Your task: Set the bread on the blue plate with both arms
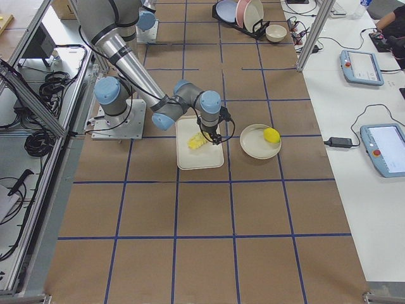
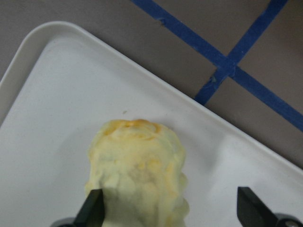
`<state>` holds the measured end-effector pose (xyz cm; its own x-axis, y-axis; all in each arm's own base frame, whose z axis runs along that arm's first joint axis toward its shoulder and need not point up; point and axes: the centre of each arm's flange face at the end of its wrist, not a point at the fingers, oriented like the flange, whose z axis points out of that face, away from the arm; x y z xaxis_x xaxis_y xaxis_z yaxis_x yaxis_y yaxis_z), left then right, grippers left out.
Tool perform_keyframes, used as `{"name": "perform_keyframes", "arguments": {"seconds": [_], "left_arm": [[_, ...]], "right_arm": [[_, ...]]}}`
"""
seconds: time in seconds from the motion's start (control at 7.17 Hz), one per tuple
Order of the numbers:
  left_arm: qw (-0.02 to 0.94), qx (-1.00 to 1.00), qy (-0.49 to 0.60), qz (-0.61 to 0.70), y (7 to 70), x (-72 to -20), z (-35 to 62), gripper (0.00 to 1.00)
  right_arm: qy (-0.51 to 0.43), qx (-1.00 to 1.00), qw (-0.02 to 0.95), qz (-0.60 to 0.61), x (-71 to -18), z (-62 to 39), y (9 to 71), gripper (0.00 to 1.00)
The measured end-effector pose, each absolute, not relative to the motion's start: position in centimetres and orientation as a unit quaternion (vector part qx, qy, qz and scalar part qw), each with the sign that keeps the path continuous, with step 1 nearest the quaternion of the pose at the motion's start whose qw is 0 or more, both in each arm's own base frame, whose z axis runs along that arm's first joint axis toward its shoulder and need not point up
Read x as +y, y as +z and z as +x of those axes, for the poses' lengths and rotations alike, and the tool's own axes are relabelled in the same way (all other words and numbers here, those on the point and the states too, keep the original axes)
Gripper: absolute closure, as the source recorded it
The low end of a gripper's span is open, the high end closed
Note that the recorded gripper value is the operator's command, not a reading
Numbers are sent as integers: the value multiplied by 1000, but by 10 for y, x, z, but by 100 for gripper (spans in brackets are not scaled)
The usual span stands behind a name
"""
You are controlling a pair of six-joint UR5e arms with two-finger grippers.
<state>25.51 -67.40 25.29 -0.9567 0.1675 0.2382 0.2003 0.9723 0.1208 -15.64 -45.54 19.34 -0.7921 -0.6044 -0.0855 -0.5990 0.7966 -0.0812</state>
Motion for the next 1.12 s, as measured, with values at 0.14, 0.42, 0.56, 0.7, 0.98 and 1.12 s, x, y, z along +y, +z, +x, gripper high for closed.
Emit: {"name": "perform_keyframes", "arguments": {"seconds": [0.14, 0.42, 0.56, 0.7, 0.98, 1.12], "left_arm": [[126, -984, -82, -91, 229, -675, 263, 14], [149, -981, -91, -86, 205, -675, 267, 56], [155, -980, -95, -86, 202, -675, 264, 74], [159, -979, -99, -84, 201, -676, 262, 84], [159, -979, -97, -81, 206, -677, 263, 88], [157, -980, -95, -81, 210, -677, 263, 88]], "right_arm": [[-27, 954, 44, -296, -450, -154, 193, 85], [-23, 962, 17, -270, -441, -152, 208, 98], [-15, 964, 6, -264, -438, -151, 218, 98], [-9, 967, 3, -255, -435, -148, 227, 98], [5, 973, 19, -229, -427, -131, 247, 98], [11, 976, 25, -218, -424, -111, 263, 98]]}}
